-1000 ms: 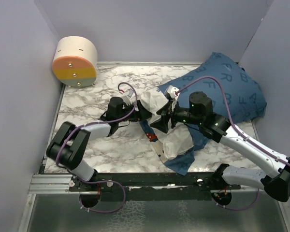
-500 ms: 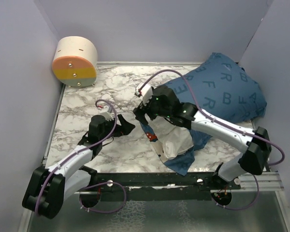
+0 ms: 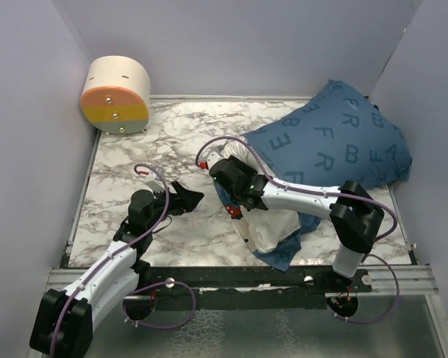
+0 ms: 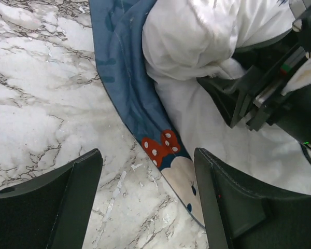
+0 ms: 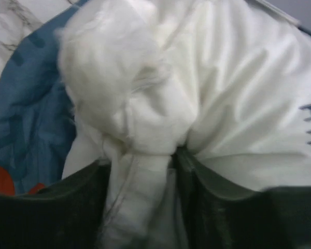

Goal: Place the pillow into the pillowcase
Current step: Stuff the pillow into the pillowcase.

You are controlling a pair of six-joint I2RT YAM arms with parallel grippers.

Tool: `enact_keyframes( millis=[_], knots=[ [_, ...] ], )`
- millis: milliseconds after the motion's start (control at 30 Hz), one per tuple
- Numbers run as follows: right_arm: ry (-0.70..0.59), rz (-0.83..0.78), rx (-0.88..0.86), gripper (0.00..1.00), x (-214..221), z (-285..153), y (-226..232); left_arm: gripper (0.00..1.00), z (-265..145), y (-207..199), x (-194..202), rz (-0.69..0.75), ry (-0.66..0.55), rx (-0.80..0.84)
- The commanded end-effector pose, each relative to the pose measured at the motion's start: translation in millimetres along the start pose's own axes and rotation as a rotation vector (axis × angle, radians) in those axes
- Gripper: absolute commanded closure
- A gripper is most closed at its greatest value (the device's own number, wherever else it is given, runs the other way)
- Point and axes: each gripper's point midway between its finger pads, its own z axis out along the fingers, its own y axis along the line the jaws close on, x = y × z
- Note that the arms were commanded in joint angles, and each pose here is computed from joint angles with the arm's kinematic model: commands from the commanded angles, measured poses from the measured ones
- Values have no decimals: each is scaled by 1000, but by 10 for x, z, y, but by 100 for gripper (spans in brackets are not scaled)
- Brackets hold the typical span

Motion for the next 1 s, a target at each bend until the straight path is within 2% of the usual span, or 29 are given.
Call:
enact_keyframes(
  millis=[0, 67, 133, 267, 467, 700, 733, 800, 833, 967],
  knots=[
    [55, 35, 200, 80, 292, 78, -478, 26, 50, -105, -74, -31, -19, 50],
    [38, 85, 193, 92, 271, 61, -594, 25, 109, -136, -50, -40, 8, 71],
    [-27, 165, 142, 97, 129, -26, -682, 22, 178, -178, -40, -58, 22, 101],
    [-220, 290, 30, 99, -240, -313, -777, 18, 360, -311, -42, -102, 54, 177],
    [-254, 319, 21, 99, -298, -404, -884, 19, 835, -636, 176, -97, 146, 219],
    [-276, 378, -38, 99, -294, -431, -925, 38, 1355, -743, 415, -111, 172, 152],
    [-276, 382, -39, 99, -287, -429, -938, 42, 1434, -706, 454, -104, 178, 115],
    [-281, 395, -38, 99, -295, -443, -979, 64, 1586, -581, 563, -95, 203, 19],
    [-284, 402, -34, 99, -296, -452, -1013, 70, 1651, -488, 656, -100, 228, -29],
    [-298, 445, -15, 99, -297, -510, -1195, 69, 1797, -358, 881, -122, 273, -83]
  ],
)
